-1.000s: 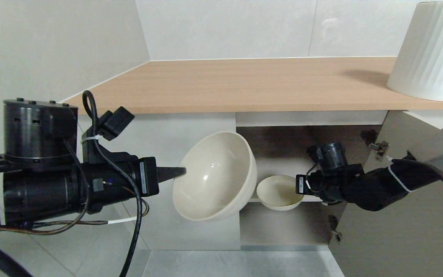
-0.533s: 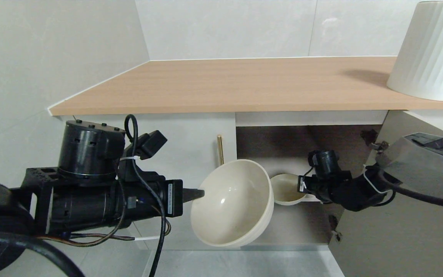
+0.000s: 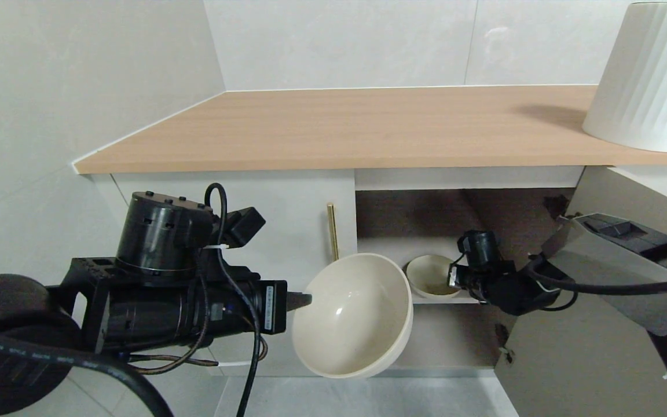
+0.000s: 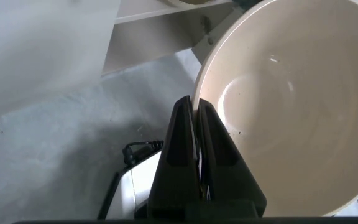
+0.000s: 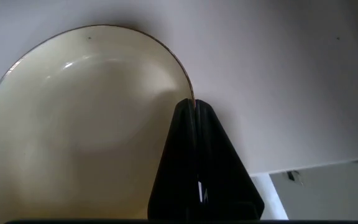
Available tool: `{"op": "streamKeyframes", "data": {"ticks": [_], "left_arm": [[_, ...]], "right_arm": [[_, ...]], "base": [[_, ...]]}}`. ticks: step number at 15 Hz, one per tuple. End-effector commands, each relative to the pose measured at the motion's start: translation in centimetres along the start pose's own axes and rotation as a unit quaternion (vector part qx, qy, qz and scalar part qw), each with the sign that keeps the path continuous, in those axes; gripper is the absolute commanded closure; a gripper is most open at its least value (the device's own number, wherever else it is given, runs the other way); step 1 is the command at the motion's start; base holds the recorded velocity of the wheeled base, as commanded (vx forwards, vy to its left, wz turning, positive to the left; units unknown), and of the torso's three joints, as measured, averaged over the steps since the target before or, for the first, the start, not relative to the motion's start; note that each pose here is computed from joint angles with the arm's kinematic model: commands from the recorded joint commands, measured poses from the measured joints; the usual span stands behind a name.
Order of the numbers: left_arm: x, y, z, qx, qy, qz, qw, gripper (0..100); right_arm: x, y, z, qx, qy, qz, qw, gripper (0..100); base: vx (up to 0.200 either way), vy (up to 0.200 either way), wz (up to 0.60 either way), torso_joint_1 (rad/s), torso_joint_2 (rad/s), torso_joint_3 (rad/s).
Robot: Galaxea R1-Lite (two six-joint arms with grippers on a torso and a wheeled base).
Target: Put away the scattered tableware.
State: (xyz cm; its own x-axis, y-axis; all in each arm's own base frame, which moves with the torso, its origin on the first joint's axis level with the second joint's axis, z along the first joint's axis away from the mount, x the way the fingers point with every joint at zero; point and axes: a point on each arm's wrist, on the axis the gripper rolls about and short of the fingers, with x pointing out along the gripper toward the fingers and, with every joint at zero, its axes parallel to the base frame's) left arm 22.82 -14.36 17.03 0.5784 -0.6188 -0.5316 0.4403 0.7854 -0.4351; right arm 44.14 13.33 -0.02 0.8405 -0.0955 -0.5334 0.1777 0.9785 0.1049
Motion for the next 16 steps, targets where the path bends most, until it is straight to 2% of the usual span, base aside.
{"op": "streamKeyframes", "data": {"ticks": [1,9,14,15,16], "left_arm": [[0.1,0.0,-0.1,0.000,0.002,0.001,1.0000,100],[0.2,0.1,-0.1,-0.001,0.004,0.002,1.0000,100],[0.2,0.1,-0.1,-0.001,0.003,0.001,1.0000,100],[0.2,0.1,-0.1,-0.001,0.003,0.001,1.0000,100],[0.2,0.1,-0.1,-0.001,0.003,0.001,1.0000,100]], "right_arm": [[1.1,-0.2,-0.1,0.004,-0.004,-0.010,1.000,100],[2.1,-0.6,1.3,0.021,-0.030,-0.021,0.999,100],[1.9,-0.7,1.1,0.018,-0.024,-0.022,0.999,100],[1.9,-0.7,1.0,0.017,-0.022,-0.023,0.999,0],[1.8,-0.7,0.9,0.017,-0.020,-0.023,0.999,0]], "base": [[0.000,0.000,0.00,0.000,0.00,0.000],[0.000,0.000,0.00,0.000,0.00,0.000],[0.000,0.000,0.00,0.000,0.00,0.000],[0.000,0.000,0.00,0.000,0.00,0.000],[0.000,0.000,0.00,0.000,0.00,0.000]]}}
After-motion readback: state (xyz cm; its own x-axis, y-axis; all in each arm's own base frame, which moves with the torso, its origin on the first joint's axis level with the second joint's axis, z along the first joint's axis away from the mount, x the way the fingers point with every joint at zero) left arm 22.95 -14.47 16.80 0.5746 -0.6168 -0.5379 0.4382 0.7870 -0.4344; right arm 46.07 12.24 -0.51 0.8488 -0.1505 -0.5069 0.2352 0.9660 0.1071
